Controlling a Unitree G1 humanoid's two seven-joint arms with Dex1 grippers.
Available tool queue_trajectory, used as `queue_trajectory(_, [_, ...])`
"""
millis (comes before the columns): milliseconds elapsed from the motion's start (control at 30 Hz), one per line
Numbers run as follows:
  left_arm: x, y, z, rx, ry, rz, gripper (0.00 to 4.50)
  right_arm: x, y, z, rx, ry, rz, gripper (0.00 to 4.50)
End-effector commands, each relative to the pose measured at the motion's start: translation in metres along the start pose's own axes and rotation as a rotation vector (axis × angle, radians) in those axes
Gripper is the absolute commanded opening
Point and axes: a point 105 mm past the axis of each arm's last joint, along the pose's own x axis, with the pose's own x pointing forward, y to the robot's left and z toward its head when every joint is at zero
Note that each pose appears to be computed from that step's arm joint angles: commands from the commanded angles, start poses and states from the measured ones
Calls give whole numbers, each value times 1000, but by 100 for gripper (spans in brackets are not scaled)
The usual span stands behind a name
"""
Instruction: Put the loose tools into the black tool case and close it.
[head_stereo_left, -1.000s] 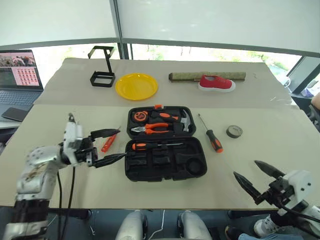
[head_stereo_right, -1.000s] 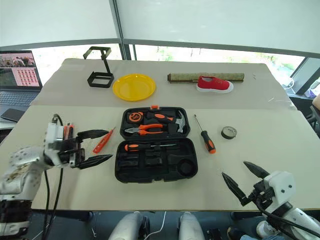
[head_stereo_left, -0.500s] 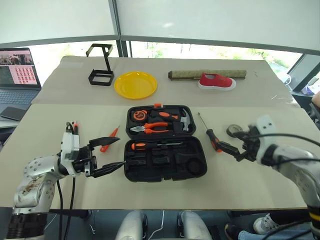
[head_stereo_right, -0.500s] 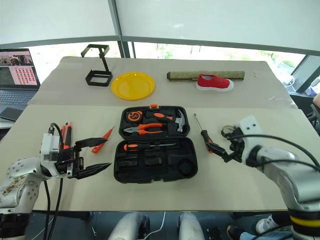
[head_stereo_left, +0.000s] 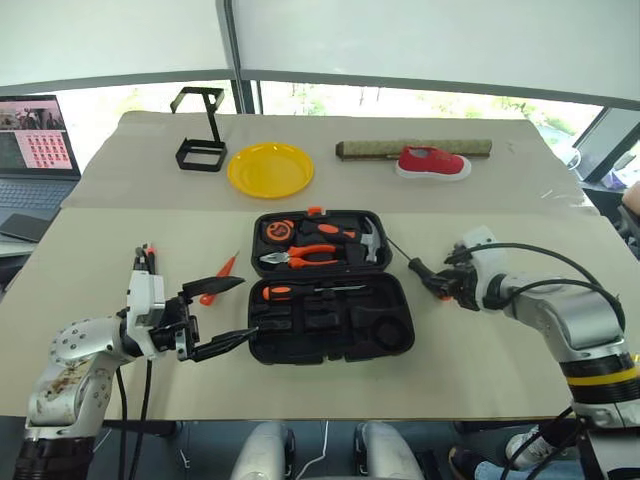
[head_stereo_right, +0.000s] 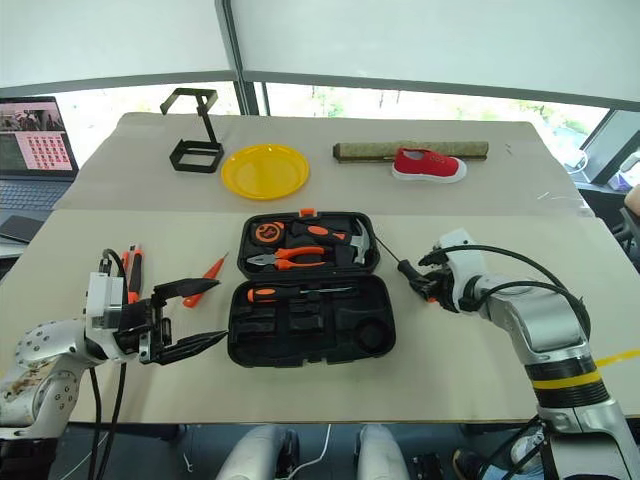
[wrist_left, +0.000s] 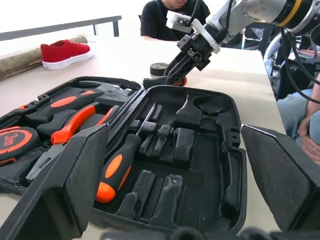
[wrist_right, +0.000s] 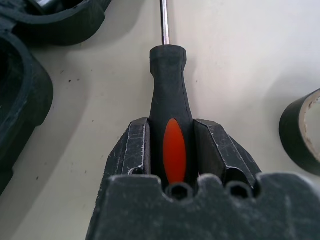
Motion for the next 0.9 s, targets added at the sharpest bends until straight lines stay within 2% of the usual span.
queue_trajectory(33, [0, 2, 11, 48, -9, -4, 450, -15, -14, 18, -43, -95, -47, 97])
queue_trajectory(233, [-5, 6, 16, 54, -27, 30, 450, -59, -9, 65, -210, -297, -24, 97])
queue_trajectory(333, [-6, 6, 18, 60, -22, 34, 450, -72, 35, 98, -375, -432, 212, 97])
queue_trajectory(400, [-7, 7, 18, 71, -11, 32, 450, -74, 71, 106, -510, -462, 419, 97])
queue_trajectory(467, [-9, 3, 12, 82, 30, 6, 450, -66, 95, 102, -637, -434, 568, 97])
queue_trajectory(533, [-12, -6, -1, 103, 110, -58, 450, -50, 108, 97, -732, -376, 641, 97])
queue_trajectory(733, [-20, -20, -15, 115, 187, -145, 450, -13, 120, 79, -918, -176, 721, 97])
queue_trajectory(900, [-22, -22, -16, 89, 177, -124, 450, -1, 115, 67, -929, -76, 727, 97])
